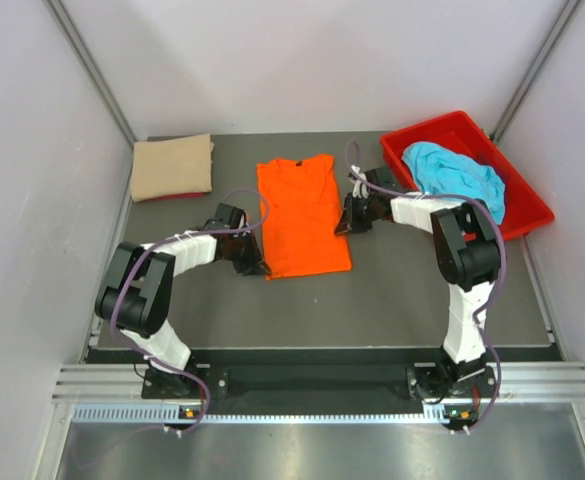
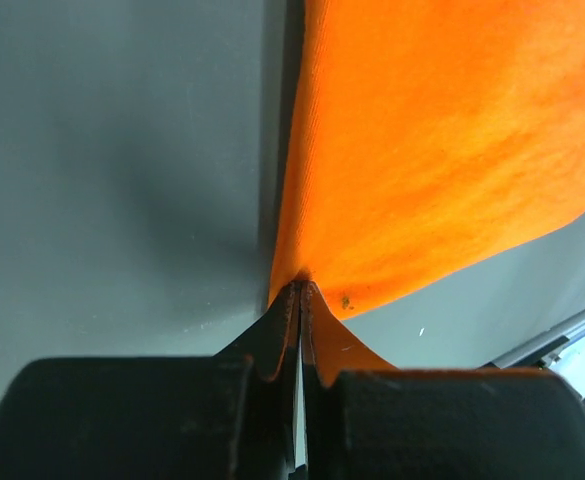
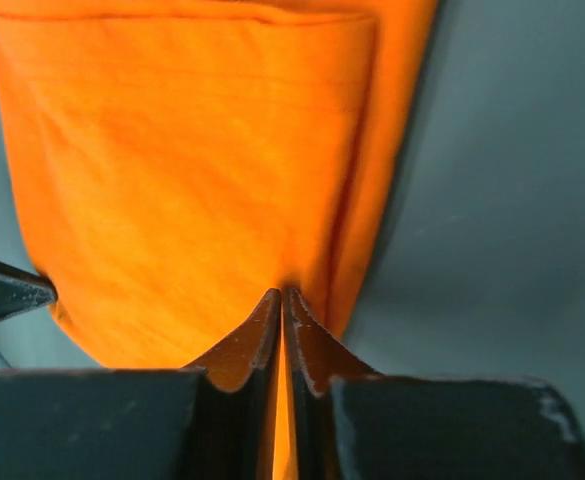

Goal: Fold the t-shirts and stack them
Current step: Fold the tshirt

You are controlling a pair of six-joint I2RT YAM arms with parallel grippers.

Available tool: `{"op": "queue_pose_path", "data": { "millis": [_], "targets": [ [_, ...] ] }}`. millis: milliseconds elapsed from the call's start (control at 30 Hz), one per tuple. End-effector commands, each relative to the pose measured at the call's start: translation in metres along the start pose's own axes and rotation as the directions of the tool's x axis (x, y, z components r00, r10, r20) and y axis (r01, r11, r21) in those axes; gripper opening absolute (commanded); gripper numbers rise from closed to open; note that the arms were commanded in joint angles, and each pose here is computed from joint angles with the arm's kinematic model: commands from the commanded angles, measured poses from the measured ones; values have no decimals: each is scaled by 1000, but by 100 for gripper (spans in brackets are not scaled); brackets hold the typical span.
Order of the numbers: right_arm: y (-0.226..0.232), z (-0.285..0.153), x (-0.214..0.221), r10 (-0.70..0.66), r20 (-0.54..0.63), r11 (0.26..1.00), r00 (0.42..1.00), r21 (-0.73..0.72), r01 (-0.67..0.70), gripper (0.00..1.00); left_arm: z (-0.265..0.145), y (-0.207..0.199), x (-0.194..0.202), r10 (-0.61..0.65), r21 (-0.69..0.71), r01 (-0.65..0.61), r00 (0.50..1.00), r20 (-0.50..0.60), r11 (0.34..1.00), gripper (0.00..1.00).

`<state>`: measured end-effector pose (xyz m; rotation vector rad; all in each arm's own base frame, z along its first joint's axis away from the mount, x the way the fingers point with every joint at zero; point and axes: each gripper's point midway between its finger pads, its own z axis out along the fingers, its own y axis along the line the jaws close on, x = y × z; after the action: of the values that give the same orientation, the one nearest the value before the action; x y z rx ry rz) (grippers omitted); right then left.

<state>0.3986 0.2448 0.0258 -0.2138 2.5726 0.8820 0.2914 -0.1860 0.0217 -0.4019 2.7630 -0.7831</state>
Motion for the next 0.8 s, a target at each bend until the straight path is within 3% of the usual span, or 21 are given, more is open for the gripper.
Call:
{"op": "queue_pose_path", "data": {
  "millis": [0,33,433,767],
  "targets": [
    [-17,2,-7,-4,3,999,1000,45,4,4,2,23,-9,12,-126,-5,998,56,992,1],
    [-18,1,-8,-7,7,999,1000,54,7,0,2,26,-8,11,-138,-4,998,56,990,1],
    [10,-13,-55,-69,74,998,995,-4,69,0,1,26,-8,15,-142,-7,999,53,990,1],
    [-24,20,-77,-2,95,998,995,67,-5,0,3,25,-2,13,-142,-6,999,45,990,1]
  ]
}}
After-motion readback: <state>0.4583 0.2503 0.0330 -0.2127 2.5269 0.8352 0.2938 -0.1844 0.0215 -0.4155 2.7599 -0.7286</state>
